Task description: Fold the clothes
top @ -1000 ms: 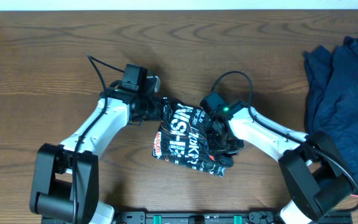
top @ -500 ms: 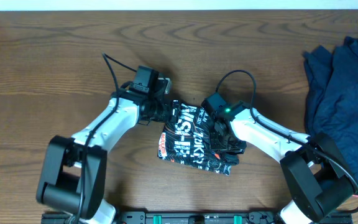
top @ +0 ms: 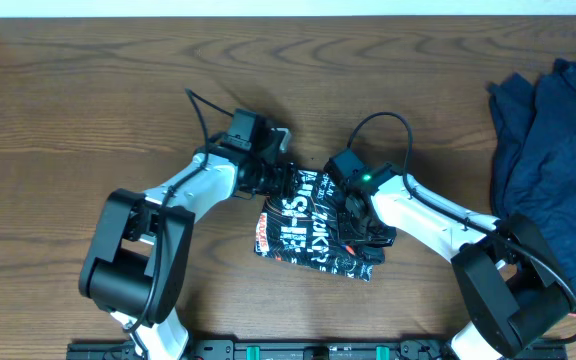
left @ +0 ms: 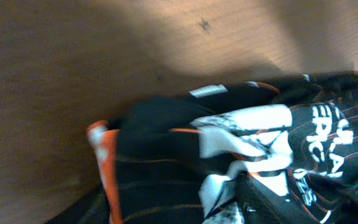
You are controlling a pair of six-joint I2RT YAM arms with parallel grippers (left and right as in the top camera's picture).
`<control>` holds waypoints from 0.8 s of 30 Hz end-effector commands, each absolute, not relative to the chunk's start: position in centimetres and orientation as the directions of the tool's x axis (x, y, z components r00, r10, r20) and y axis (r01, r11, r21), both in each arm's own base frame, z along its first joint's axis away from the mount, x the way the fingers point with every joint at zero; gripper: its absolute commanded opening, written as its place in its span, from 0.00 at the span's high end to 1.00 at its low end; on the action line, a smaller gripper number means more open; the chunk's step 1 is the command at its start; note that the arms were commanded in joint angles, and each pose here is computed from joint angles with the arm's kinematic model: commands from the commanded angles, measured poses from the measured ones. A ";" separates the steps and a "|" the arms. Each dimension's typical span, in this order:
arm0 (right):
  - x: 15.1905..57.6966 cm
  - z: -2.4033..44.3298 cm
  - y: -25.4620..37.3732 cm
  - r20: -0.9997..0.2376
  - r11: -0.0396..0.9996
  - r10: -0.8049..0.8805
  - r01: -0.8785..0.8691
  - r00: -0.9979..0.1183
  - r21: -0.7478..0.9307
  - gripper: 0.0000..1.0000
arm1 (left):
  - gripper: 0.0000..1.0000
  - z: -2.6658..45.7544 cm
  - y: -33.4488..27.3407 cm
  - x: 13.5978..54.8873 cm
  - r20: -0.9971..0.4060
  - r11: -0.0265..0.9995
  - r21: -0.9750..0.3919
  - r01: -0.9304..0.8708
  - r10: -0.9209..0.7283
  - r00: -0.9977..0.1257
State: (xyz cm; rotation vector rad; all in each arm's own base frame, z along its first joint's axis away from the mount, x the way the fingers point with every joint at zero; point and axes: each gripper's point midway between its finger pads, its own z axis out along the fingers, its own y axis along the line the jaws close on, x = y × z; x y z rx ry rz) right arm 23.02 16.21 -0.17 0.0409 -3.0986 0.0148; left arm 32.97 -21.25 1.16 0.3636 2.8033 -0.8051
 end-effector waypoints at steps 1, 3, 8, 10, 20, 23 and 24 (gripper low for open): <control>23.3 -1.1 14.1 0.025 0.996 0.005 0.003 -1.000 -0.093 0.67 | 0.64 0.0 -22.2 31.9 -0.222 0.805 -0.511 0.302 0.216 -0.951; 23.7 -0.4 14.2 0.009 0.997 0.009 0.008 -1.000 -0.083 0.67 | 0.82 -0.2 -21.7 32.4 -0.236 0.825 -0.480 0.299 0.207 -0.949; 25.0 3.3 13.8 -0.042 0.997 0.040 0.042 -0.998 -0.063 0.66 | 0.94 -0.7 -16.2 36.2 -0.272 0.937 -0.320 0.138 0.049 -0.961; 25.6 5.3 13.2 -0.078 0.996 0.058 0.062 -0.995 -0.059 0.65 | 0.94 -0.3 -13.3 38.2 -0.303 0.960 -0.273 0.060 -0.026 -0.953; 26.8 15.0 9.7 -0.322 0.995 0.099 0.093 -0.942 0.035 0.51 | 0.93 6.2 9.4 47.0 -0.529 0.868 -0.270 -0.417 -0.496 -0.689; 26.2 16.4 8.8 -0.352 0.992 0.127 0.115 -0.927 0.054 0.49 | 0.92 7.3 17.5 46.0 -0.552 0.745 -0.326 -0.581 -0.649 -0.523; 26.1 16.7 8.5 -0.360 0.991 0.137 0.123 -0.923 0.059 0.49 | 0.92 7.5 19.8 45.2 -0.549 0.699 -0.343 -0.627 -0.691 -0.470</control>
